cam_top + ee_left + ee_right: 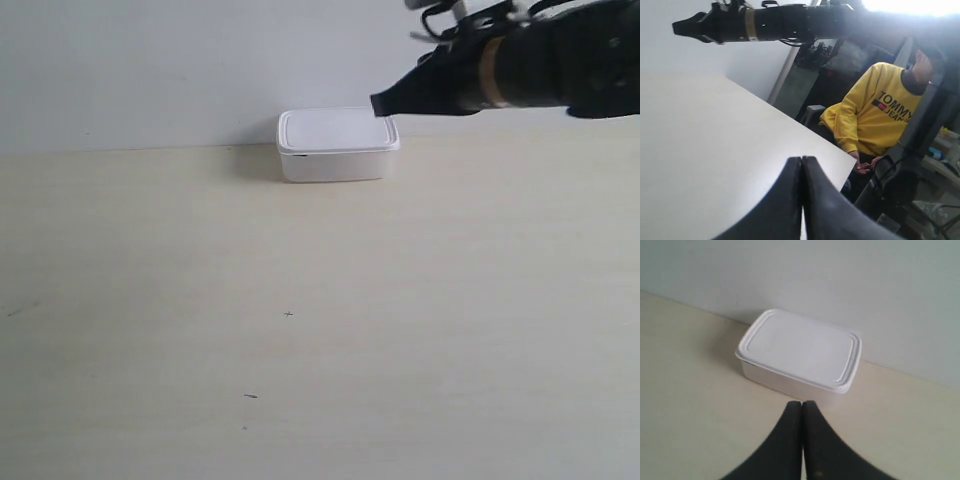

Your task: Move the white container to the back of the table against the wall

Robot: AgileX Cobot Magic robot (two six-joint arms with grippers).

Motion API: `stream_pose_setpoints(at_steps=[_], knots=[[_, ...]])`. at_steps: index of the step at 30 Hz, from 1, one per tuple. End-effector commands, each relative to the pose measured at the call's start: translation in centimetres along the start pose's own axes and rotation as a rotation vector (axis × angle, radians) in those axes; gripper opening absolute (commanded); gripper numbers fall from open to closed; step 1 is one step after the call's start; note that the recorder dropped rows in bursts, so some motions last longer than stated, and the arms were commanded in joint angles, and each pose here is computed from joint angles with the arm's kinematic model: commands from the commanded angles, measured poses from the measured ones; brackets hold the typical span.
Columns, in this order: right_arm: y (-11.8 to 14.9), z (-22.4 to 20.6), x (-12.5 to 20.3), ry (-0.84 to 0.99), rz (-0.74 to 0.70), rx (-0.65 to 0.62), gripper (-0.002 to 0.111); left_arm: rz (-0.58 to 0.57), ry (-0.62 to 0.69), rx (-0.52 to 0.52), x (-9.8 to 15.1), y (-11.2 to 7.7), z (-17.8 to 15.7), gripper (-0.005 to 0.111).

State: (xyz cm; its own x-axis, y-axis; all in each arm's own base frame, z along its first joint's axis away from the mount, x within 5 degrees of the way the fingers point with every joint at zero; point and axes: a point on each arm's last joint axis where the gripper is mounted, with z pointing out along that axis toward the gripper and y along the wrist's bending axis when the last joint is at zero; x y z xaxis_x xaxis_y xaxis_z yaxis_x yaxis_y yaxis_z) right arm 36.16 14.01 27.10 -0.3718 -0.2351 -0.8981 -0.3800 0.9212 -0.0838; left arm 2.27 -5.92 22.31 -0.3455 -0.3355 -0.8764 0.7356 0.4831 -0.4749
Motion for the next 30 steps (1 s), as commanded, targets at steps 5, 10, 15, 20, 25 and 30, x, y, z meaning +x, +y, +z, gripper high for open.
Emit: stream_pose_setpoints(at_steps=[5,10,15,20,25,30], knots=[[-0.4,-11.8,-1.6,-0.185,0.066,0.006,0.0,-0.084,-0.051,0.065,-0.3,-0.6,-0.3,0.0],[-0.1,-20.1,0.0,-0.338,0.106,-0.026,0.0,-0.119,-0.049,0.115,-0.3,-1.1,-0.3,0.0],[0.5,-27.1,2.5,-0.51,0.199,-0.103,0.0,-0.114,-0.072,0.13,-0.9,-1.4,-0.4,0.0],[1.5,-32.4,5.3,-0.673,0.256,-0.236,0.0,-0.05,-0.094,0.139,-1.4,-1.8,-0.5,0.0],[2.3,-36.9,8.5,-0.836,0.3,-0.364,0.0,0.08,-0.169,0.146,-2.0,-1.9,-0.6,0.0],[3.6,-37.8,10.2,-0.843,0.241,-0.486,0.0,0.324,-0.179,0.128,-1.8,-1.9,-0.5,0.0]])
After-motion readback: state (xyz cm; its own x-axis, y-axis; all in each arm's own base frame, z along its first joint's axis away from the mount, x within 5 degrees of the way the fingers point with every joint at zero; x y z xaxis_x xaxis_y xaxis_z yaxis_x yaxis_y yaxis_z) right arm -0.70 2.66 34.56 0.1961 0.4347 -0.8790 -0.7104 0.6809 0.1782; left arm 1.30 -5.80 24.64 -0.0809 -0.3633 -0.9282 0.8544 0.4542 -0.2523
